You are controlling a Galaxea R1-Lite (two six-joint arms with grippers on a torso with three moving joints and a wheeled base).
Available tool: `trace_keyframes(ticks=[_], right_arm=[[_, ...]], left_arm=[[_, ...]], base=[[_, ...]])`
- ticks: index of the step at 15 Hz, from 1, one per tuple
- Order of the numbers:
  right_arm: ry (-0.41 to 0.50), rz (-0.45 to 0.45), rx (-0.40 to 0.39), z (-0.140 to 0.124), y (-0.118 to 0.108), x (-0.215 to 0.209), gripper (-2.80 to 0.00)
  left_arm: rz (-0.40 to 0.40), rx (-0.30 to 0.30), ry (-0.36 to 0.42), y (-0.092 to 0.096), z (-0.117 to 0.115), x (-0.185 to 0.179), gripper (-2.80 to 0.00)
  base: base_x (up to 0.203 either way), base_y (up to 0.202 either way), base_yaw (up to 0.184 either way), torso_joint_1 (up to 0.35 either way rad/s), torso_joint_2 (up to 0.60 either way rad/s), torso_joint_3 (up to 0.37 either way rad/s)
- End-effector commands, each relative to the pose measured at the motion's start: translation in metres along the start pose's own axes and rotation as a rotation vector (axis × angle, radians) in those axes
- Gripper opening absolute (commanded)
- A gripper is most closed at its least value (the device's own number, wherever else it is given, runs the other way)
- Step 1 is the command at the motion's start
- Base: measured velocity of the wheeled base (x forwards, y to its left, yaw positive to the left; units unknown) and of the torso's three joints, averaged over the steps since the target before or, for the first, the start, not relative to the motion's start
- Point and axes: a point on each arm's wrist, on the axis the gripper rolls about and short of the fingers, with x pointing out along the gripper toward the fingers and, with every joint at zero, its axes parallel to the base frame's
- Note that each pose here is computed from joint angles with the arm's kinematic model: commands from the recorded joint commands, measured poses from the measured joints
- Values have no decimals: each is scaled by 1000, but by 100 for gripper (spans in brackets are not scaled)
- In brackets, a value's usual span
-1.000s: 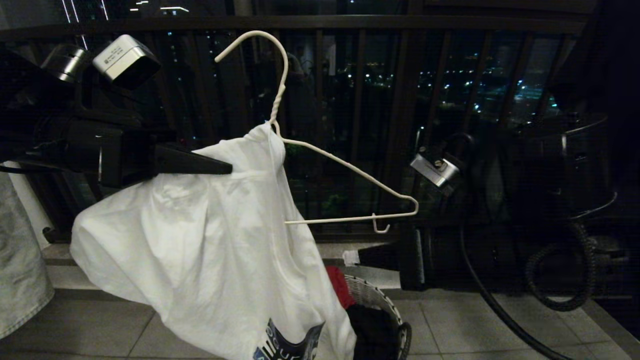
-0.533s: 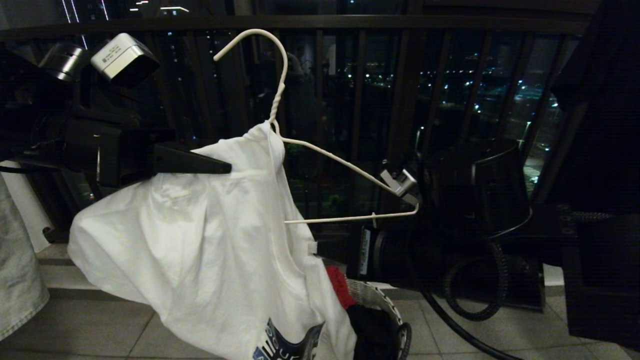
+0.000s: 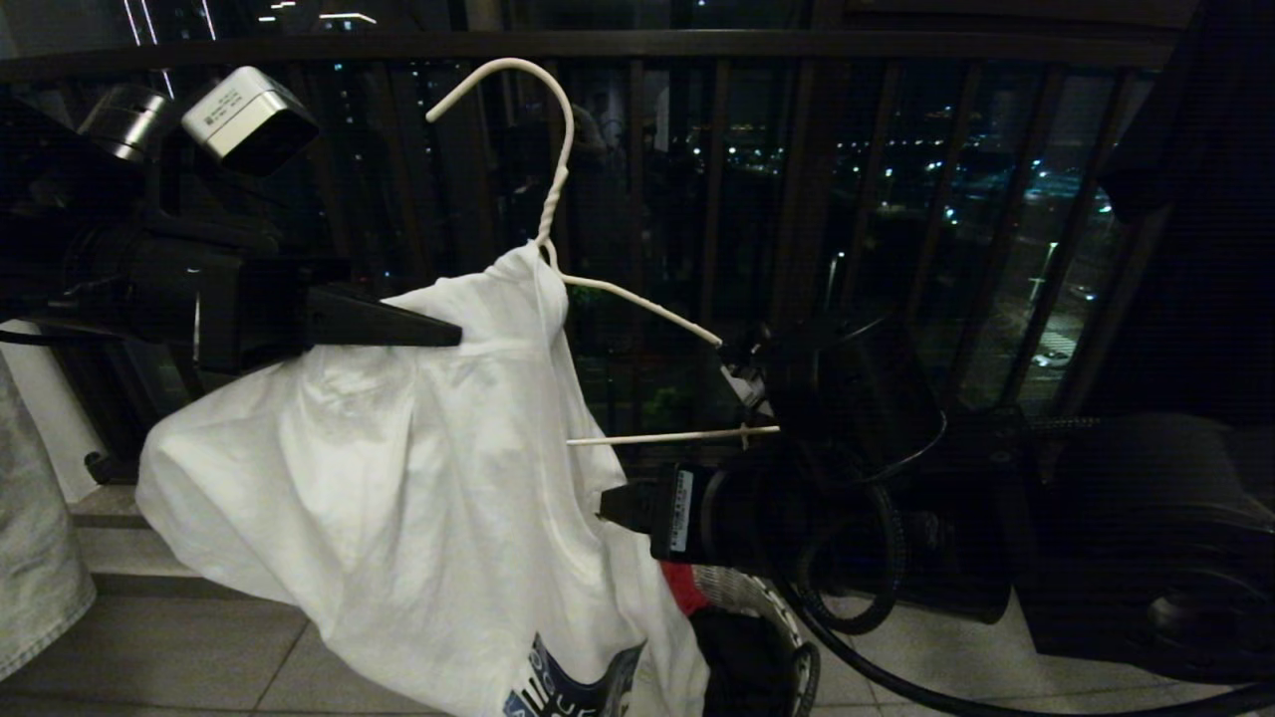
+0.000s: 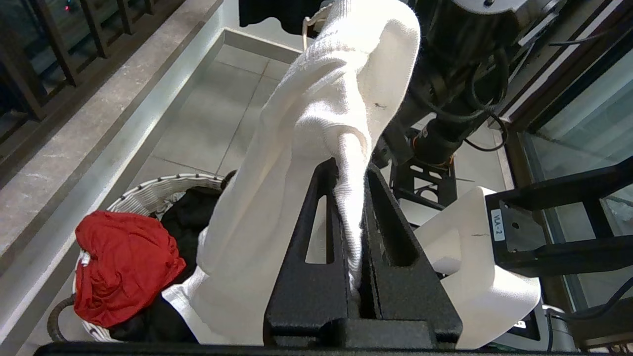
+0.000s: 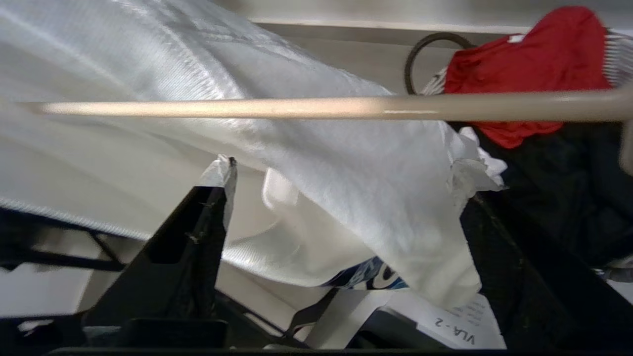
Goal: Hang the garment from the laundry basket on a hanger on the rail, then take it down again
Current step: Hang the clothes on the clothes rack
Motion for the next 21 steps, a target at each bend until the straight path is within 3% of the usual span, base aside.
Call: trace_keyframes(ticks=[1, 9, 14, 21], right_arm=[[11, -36, -16, -7, 5, 7, 0], [87, -195, -155, -39, 29, 5, 0], [80, -368, -290, -53, 22, 16, 0], [107, -523, -399, -67, 15, 23, 0]], left_arm=[[-5, -4, -2, 2, -1, 1, -280], [-3, -6, -2, 12, -3, 3, -280], [-3, -4, -3, 12, -3, 3, -280], [-1, -3, -3, 12, -3, 3, -280]], base=[[0, 0, 0, 0, 0, 0], [0, 0, 0, 0, 0, 0], [0, 0, 0, 0, 0, 0], [0, 0, 0, 0, 0, 0]])
